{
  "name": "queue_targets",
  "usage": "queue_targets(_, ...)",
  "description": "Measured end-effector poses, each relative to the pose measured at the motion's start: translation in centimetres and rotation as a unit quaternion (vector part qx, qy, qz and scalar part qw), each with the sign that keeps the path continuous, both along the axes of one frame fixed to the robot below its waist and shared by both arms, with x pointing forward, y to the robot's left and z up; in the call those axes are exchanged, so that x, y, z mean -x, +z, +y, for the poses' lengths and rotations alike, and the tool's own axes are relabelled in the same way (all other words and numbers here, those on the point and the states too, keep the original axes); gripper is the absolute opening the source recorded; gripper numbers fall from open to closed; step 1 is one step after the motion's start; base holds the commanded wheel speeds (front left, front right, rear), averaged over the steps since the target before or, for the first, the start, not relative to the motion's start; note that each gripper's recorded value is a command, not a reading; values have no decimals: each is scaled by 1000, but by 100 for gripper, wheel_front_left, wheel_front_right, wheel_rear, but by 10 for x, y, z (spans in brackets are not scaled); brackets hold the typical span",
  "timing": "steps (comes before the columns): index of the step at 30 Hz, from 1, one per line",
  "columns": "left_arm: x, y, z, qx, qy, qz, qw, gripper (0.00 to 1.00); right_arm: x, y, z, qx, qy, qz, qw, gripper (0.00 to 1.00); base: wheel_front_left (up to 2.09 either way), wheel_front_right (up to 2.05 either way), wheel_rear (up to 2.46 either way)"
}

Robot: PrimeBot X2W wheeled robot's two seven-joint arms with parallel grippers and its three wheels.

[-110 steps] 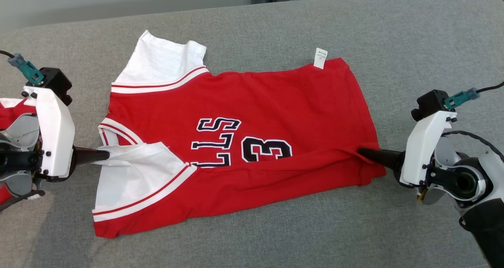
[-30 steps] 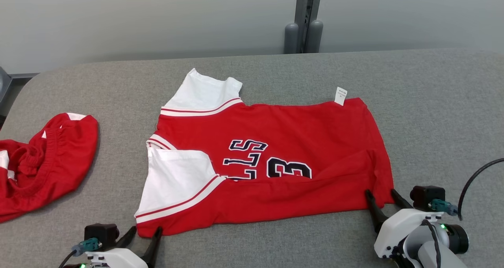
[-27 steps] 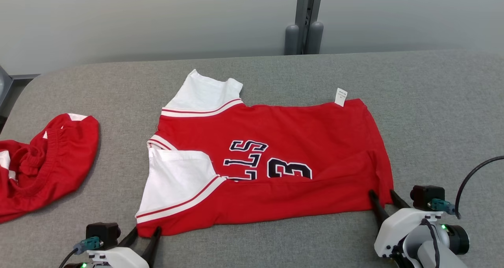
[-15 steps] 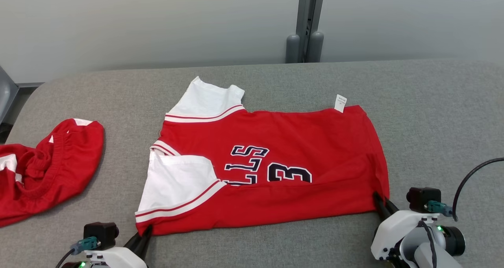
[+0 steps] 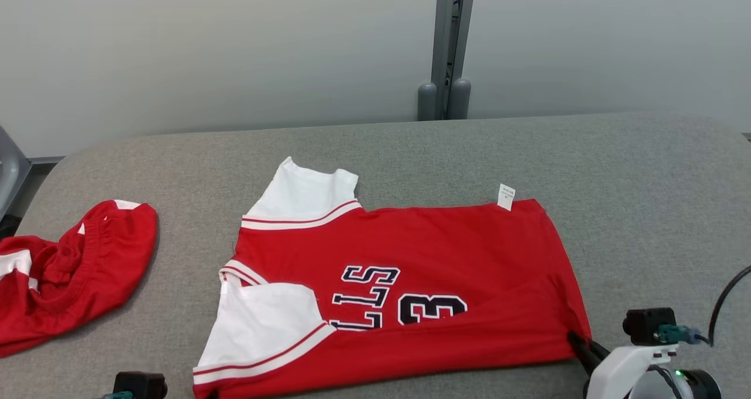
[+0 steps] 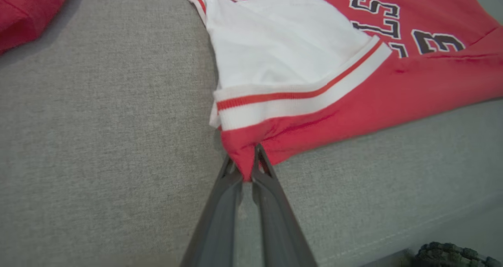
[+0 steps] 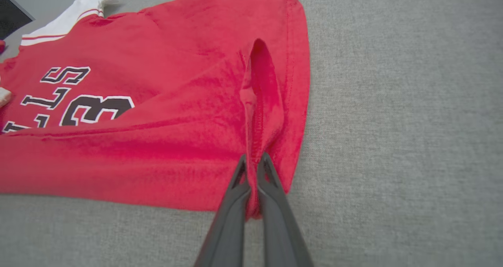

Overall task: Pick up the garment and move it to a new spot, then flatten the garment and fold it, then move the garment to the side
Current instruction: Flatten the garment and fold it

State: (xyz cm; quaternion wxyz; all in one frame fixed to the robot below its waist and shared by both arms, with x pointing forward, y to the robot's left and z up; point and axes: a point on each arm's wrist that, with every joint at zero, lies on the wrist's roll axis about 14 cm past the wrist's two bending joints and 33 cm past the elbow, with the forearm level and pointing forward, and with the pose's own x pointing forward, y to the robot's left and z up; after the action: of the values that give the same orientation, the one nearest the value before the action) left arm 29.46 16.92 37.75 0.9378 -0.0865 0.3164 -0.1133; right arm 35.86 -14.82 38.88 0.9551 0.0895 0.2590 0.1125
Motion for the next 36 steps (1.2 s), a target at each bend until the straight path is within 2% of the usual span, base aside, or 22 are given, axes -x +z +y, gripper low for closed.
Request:
queue_targets(12,32,-2,-5,-3,-19,61,998,0,46,-4,-12,-6,-7,67,998,0,0,0,0)
queue_targets(13,34,-3,-5,-4,-19,65,998,12,48,-4,-11,-6,-7,70,997,19,0,0,0)
queue_targets(14,36,-4,-5,-4,-20,70,997,74,49,-2,-10,-7,-7,71,997,48,0,0,0)
queue_targets(15,36,-4,-5,-4,-19,69,997,100,50,0,-8,-7,-7,71,997,100,0,0,0)
queue_targets(20,32,2,1,-15,-16,63,998,100,50,10,-12,-6,-14,64,998,100,0,0,0)
queue_targets(24,16,21,11,-35,-12,24,999,100,43,30,-26,-1,-33,35,999,100,0,0,0)
queue_targets(32,-55,82,17,-62,-34,-87,994,100,-1,94,-47,0,-82,-86,993,100,0,0,0)
queue_targets(36,-96,100,9,-57,-61,-113,990,100,-28,100,-44,-7,-88,-104,991,100,0,0,0)
